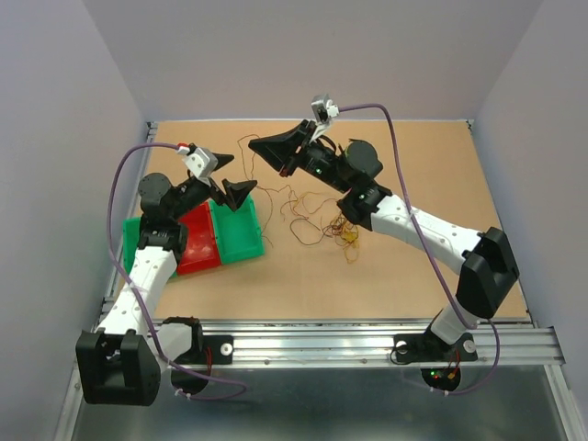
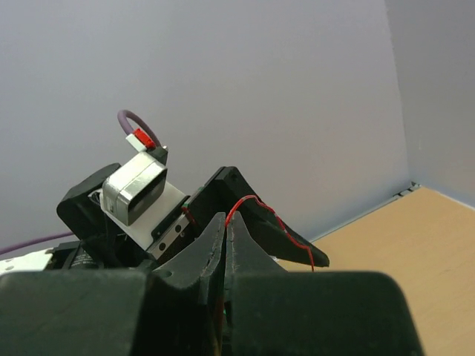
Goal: Untangle the cables
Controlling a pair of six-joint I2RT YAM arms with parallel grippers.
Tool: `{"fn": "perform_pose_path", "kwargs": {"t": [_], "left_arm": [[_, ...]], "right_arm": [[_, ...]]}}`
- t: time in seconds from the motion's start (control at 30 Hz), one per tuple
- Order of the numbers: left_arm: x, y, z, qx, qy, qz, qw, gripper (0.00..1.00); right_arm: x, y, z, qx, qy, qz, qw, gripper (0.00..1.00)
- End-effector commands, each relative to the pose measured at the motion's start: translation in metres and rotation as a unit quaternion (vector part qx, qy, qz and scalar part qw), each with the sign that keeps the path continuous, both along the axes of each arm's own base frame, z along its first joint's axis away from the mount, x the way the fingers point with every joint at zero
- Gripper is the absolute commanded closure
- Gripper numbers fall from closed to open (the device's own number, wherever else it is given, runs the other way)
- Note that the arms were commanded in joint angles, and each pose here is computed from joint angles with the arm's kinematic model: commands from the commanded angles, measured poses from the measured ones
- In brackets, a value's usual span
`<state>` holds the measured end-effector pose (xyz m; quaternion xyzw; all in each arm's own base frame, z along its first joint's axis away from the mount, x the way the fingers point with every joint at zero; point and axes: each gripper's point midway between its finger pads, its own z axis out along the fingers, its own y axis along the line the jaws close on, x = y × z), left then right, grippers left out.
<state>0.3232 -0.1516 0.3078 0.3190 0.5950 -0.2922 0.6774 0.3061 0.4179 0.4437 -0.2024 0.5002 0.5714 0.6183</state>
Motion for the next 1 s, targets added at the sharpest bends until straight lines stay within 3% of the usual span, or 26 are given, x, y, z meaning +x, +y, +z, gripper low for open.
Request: {"fn": "perform_pose_path", "kwargs": {"t": [0.0, 0.5, 0.73, 0.9, 0.97], "left_arm": [[0.005, 0.013, 0.030, -0.023, -0.051, 0.046, 0.997, 0.01], [0.010, -0.005, 0.007, -0.011, -0.014, -0.026, 0.999, 0.05], [0.012, -0.008, 0.001, -0.006, -0.009, -0.038, 0.999, 0.29], [0.011, -0.012, -0.004, -0.006, 0.000, -0.059, 0.998, 0.37], [0.006, -0.018, -0.008, 0.000, 0.005, -0.091, 0.996, 0.49]], "right_arm": [[-0.013, 0.000, 0.019, 0.025, -0.037, 0.010, 0.999, 0.99], [-0.017, 0.014, 0.011, 0.025, -0.034, 0.042, 0.998, 0.99], [-0.013, 0.013, 0.011, 0.031, -0.034, 0.032, 0.998, 0.99], [-0.011, 0.009, 0.014, 0.034, -0.039, 0.019, 0.998, 0.99], [-0.010, 0.008, 0.015, 0.036, -0.040, 0.012, 0.998, 0.99]]}}
